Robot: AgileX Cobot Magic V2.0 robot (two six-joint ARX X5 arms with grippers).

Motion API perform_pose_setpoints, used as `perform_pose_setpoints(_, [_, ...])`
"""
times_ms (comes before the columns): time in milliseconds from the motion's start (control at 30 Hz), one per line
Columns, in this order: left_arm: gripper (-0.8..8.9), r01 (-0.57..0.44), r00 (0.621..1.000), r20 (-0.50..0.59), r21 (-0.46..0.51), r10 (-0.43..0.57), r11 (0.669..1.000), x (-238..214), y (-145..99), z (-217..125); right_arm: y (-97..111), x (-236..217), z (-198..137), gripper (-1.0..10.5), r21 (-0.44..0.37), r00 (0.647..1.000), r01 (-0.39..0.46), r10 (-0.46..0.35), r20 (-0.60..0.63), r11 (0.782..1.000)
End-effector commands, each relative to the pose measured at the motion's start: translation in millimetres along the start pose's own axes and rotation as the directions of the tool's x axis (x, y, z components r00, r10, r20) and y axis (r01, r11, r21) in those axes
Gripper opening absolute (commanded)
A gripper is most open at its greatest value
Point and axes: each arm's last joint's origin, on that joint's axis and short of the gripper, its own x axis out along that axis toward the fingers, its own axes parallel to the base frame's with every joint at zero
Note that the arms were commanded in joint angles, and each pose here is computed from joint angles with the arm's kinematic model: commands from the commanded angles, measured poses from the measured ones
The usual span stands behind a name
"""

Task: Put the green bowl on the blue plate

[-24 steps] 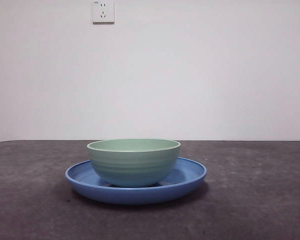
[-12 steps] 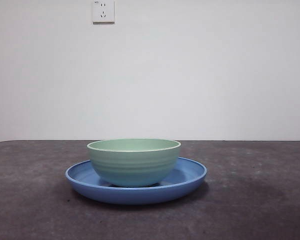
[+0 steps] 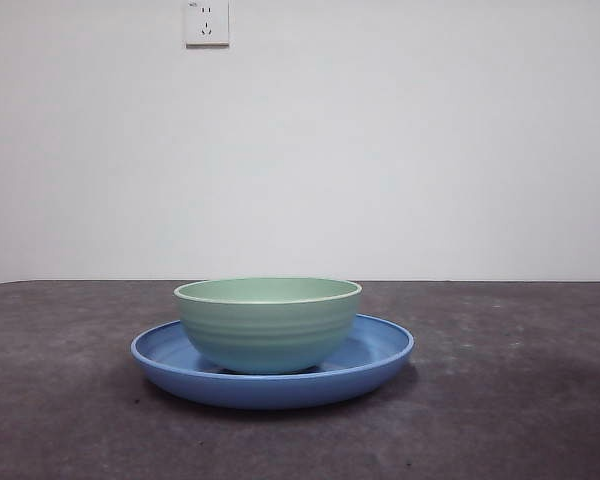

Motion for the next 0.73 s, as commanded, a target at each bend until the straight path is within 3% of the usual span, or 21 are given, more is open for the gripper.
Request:
perform_pose_setpoints(33, [0.15, -0.006, 1.000, -0.026, -0.003, 0.006, 1.000, 1.9, 0.4, -7.2, -0.4, 1.4, -6.0, 0.1, -0.010, 0.999, -0.033, 0.033, -0.002, 0.999])
perform_pose_setpoints(367, [0.15, -0.006, 1.000, -0.025, -0.003, 0.006, 1.000, 1.9, 0.4, -7.2, -1.1, 2.1, -16.4, 0.1, -0.042, 0.996, -0.071, 0.068, -0.060, 0.997])
perform_pose_setpoints(733, [0.15, -0.006, 1.000, -0.025, -0.003, 0.006, 1.000, 1.9, 0.4, -7.1, -3.0, 2.0, -19.5, 0.1, -0.051, 0.996, -0.011, 0.007, -0.091, 0.999])
